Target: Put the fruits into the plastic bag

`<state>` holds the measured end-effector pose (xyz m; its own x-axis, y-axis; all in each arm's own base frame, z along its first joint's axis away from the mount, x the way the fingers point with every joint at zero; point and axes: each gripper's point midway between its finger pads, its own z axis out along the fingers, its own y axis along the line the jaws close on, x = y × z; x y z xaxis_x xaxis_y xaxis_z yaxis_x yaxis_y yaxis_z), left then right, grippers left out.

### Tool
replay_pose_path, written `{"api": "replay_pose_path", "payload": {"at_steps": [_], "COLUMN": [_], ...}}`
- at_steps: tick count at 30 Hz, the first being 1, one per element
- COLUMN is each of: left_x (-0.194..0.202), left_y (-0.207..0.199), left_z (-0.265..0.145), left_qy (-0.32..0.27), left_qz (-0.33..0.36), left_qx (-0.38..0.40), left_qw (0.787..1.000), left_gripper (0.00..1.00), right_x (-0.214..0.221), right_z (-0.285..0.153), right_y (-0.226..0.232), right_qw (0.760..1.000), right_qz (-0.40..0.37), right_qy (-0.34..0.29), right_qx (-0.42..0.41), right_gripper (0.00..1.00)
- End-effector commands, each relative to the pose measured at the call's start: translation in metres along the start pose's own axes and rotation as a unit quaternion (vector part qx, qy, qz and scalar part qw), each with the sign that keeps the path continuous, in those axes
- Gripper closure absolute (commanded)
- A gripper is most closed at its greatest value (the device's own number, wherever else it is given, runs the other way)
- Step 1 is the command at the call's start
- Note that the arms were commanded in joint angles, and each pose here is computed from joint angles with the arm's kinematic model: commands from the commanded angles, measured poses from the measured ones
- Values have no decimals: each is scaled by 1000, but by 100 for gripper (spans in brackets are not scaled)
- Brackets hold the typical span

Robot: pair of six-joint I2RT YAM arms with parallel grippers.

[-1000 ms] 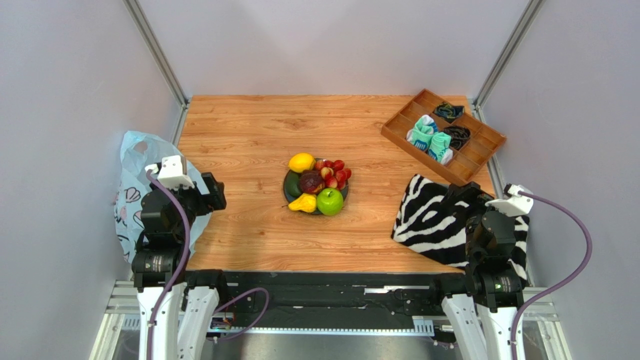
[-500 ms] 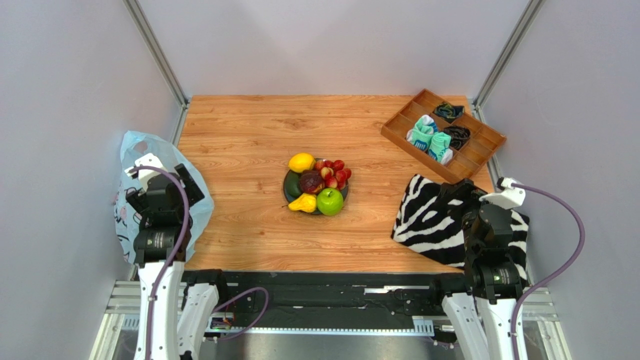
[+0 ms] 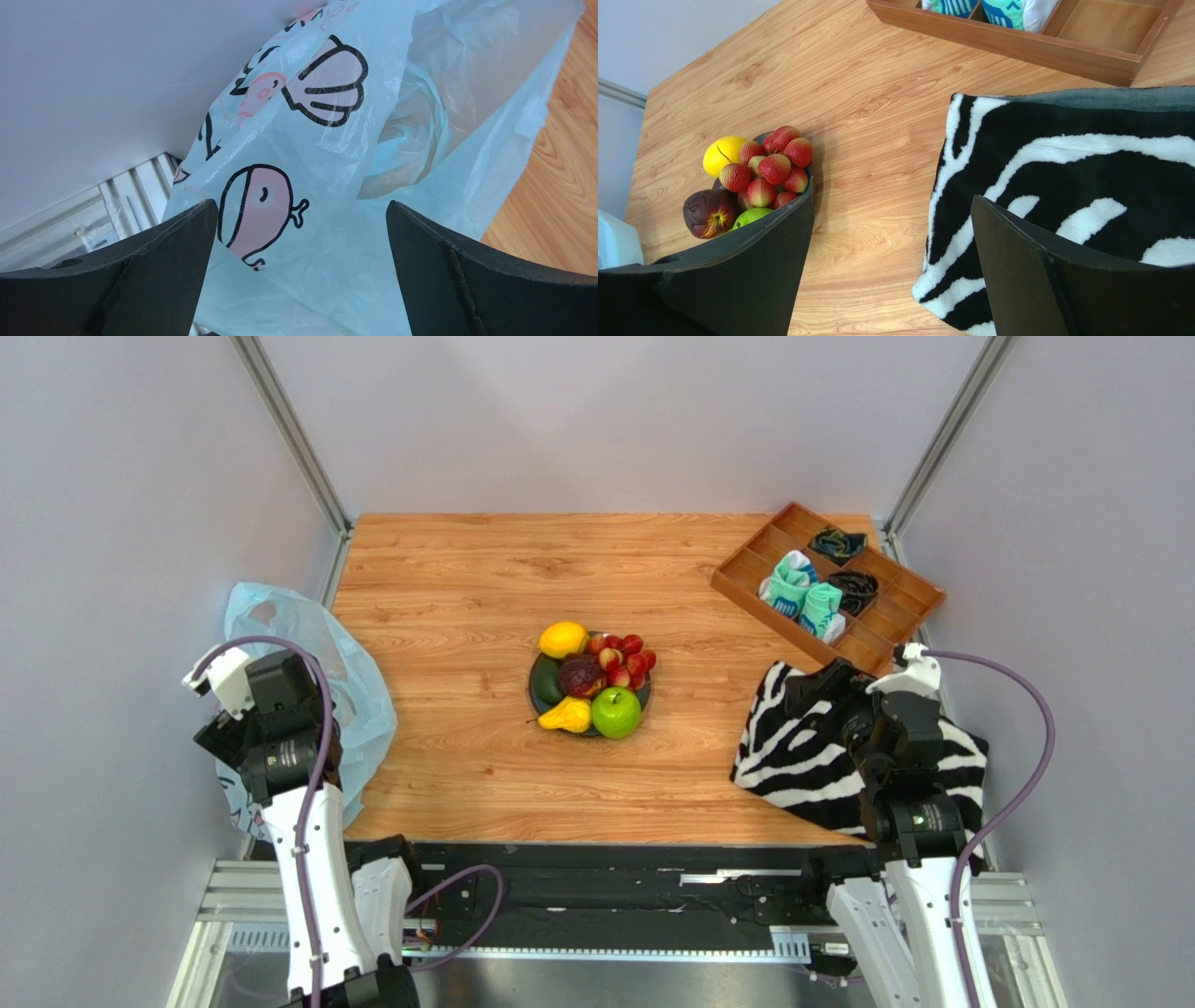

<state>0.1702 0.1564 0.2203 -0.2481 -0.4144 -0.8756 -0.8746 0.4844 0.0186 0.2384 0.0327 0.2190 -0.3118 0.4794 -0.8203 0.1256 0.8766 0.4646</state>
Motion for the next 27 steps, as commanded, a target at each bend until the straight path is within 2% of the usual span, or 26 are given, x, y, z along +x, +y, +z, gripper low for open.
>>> {"api": "replay_pose_path", "payload": {"at_steps": [1,12,19,22,23,24,27], "left_x": [5,7,35,38,39,44,59], "left_y": [4,8,2,5,4,0,-9], "left_z": [7,18,28,26,26,25,20], "left_qy": [18,32,93,92,92,99,130], "left_qz": [-42,-35,-13,-18,-25,-28,-36], "left_qx": [-11,-31,-36,-38,-35,-24,6], "left_qw": [999,998,995,995,995,994,991], "left_gripper": [1,2,9,20,33,39,49], "right_x": [-17,-7,-5,-9,-9,-10,-13], "right_z": [-5,-1,3,1,0,-2,-7], "right_y": [18,17,31,35,34,34,32], "right_qw": [999,999,997,996,996,997,997], "right_qz": [-8,-15,0,-7,-8,-9,-15], "right_qy": [-21,-9,-1,-1,1,0,-4], "right_qx": [-39,-45,-83,-87,-85,-82,-77], "right_gripper": [13,13,13,13,13,13,13]}}
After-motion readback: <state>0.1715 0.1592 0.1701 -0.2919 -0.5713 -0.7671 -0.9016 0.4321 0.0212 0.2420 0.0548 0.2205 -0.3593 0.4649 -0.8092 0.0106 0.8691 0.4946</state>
